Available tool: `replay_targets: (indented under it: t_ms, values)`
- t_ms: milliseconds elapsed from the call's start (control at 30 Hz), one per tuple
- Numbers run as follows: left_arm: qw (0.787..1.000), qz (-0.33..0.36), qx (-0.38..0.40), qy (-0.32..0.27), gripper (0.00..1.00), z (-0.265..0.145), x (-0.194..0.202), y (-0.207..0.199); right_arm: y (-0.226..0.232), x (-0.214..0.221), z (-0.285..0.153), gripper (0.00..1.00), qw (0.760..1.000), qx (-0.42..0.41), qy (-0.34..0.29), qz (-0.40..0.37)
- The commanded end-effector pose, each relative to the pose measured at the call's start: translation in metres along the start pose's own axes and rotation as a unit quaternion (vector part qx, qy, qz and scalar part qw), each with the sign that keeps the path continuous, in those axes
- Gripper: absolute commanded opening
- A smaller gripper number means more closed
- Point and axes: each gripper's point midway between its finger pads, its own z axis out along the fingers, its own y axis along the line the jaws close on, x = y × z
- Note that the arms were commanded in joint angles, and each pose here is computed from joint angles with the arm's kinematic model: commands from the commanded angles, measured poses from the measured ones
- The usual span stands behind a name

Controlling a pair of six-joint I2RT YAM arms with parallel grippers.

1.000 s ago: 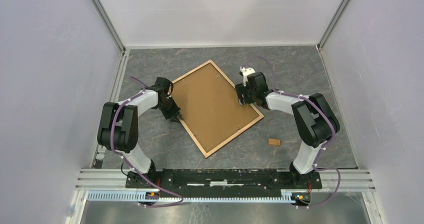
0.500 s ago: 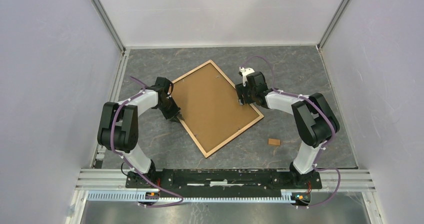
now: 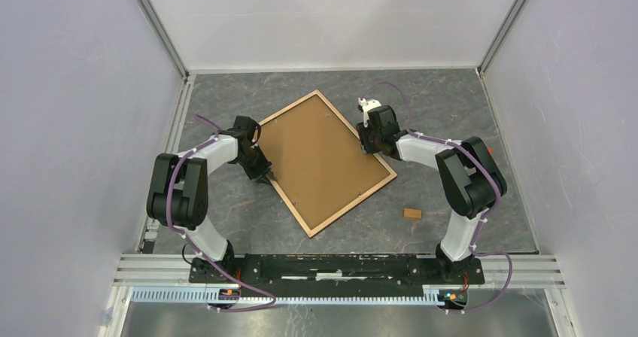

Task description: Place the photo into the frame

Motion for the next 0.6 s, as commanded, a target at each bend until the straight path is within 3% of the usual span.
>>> replay_targets:
  t_ms: [0,133,300,433,567]
  values:
    - [0.998,0.043,-0.046,-0.026,0.02,0.0181,-0.0125,0.0236,-0.0133,0.0104,-0.0005,0.43,0.999,0.035,0.023,-0.002]
    - [0.998,0.042,-0.047,-0.026,0.02,0.0184,-0.0129,0.0237,-0.0115,0.0108,-0.0038,0.46,0.999,0.034,0.020,-0.005]
    - [0.998,0.041,-0.045,-0.025,0.02,0.0194,-0.0128,0.0229,-0.0088,0.0111,-0.0050,0.58,0.999,0.026,0.022,-0.009]
    - [0.998,0.041,-0.046,-0.023,0.02,0.0198,-0.0122,0.0232,-0.0109,0.0122,-0.0064,0.57,0.999,0.032,0.024,-0.010]
    - [0.998,0.041,-0.046,-0.024,0.02,0.0197,-0.0124,0.0230,-0.0145,0.0161,-0.0070,0.49,0.998,0.043,0.034,-0.009]
